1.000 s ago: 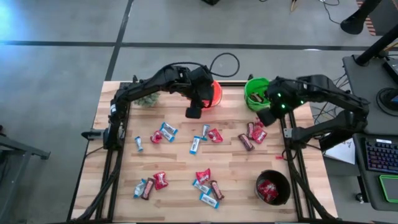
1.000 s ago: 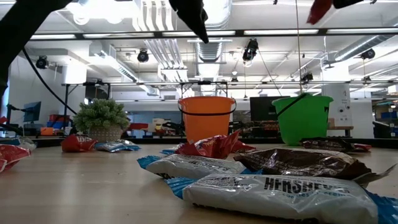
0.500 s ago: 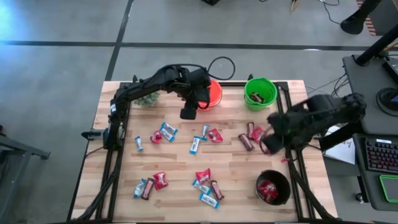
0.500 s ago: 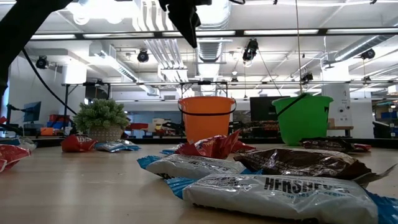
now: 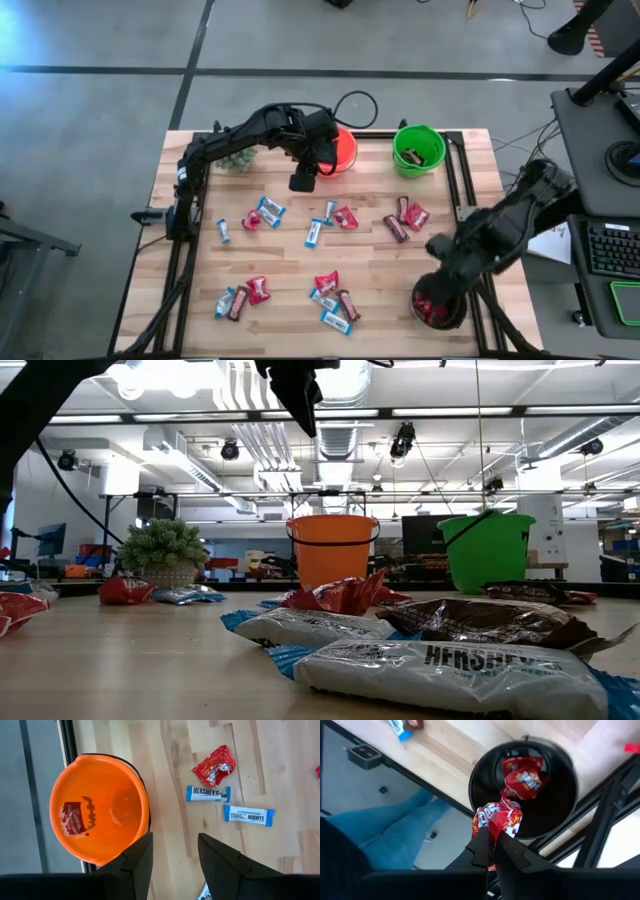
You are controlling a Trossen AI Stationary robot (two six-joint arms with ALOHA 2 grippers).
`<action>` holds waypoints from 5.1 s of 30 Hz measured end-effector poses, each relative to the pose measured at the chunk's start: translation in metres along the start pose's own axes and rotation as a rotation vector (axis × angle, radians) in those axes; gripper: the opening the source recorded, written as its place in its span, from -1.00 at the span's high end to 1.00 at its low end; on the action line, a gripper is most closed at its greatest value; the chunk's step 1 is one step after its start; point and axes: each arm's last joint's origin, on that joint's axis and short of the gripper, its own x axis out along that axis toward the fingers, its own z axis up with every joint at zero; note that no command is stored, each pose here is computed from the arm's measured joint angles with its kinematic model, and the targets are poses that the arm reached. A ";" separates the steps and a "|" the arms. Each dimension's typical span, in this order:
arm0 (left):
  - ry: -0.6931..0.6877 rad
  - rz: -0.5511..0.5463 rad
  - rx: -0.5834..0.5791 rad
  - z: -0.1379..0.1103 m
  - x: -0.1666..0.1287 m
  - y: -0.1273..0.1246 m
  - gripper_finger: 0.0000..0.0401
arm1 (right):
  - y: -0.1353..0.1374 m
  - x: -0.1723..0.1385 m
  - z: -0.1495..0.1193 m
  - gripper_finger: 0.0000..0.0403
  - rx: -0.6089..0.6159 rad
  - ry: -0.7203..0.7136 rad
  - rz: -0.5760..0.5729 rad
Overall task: Organize candy in baskets
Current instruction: Put the red chocolate into the black bucket, then put the brown chocolate into the green bucket
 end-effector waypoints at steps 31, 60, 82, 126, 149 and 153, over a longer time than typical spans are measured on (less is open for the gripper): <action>0.039 -0.018 0.007 -0.004 0.000 -0.002 0.31 | 0.006 0.021 -0.012 0.32 0.058 -0.019 -0.102; 0.157 0.269 -0.122 -0.015 -0.013 0.006 0.35 | -0.014 -0.025 0.069 0.31 -0.293 -0.751 -0.233; -0.051 0.355 -0.402 -0.049 -0.095 0.000 0.35 | -0.032 -0.049 0.097 0.34 -0.565 -0.779 -0.413; -0.173 0.289 -0.396 -0.078 -0.137 -0.001 0.35 | -0.030 -0.046 0.154 0.23 -0.618 -0.517 -0.237; -0.317 0.270 -0.347 -0.111 -0.186 -0.019 0.19 | 0.033 0.034 0.169 0.06 -0.284 -0.374 -0.159; -0.311 0.275 -0.315 -0.111 -0.185 -0.019 0.19 | 0.049 0.055 0.163 0.07 -0.287 -0.353 -0.146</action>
